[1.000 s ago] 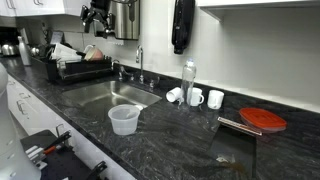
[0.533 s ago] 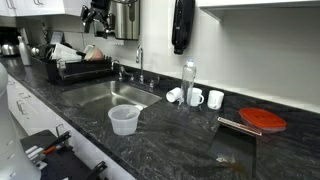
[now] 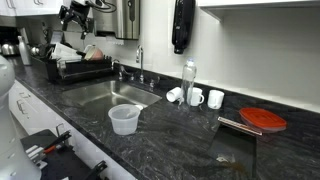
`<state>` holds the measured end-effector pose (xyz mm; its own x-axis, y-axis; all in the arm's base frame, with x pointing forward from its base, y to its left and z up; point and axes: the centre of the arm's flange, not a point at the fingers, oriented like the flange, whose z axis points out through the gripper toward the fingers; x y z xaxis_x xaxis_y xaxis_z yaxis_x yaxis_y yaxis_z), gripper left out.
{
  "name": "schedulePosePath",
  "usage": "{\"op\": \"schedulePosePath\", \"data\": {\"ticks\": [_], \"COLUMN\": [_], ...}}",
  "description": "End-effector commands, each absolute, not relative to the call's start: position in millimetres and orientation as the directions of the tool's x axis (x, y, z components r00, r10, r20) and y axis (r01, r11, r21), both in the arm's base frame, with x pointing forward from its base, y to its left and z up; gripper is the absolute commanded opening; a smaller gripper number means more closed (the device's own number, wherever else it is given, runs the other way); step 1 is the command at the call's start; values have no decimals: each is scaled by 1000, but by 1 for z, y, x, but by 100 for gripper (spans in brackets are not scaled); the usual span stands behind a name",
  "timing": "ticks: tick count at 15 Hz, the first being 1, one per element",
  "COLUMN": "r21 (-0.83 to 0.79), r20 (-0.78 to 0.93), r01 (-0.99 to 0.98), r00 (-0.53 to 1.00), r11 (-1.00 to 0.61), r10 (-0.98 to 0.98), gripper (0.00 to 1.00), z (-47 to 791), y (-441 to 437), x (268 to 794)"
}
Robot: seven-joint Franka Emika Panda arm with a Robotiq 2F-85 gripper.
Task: Pick up the spoon from the dish rack and place it inside the white mug in the sink, remove the mug from the sink and place it on the right side of the countertop
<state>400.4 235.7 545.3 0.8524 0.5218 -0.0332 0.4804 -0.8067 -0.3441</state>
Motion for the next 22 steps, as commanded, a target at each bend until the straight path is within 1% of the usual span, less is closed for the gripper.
{"op": "schedulePosePath", "data": {"ticks": [1, 4, 5, 15, 18, 22], "r21": [-344, -352, -345, -354, -379, -424], "r20": [-3, -3, -19, 0, 45, 100], "r01": [534, 592, 557, 577, 539, 449], "r00": [822, 774, 800, 787, 822, 886], "r11": [-772, -725, -755, -736, -752, -787], "r10": [570, 633, 599, 617, 567, 452], "gripper": [100, 100, 100, 100, 100, 100], "z": [524, 509, 505, 503, 491, 474], "y": [269, 296, 288, 302, 329, 361], "x": [420, 419, 413, 415, 414, 417]}}
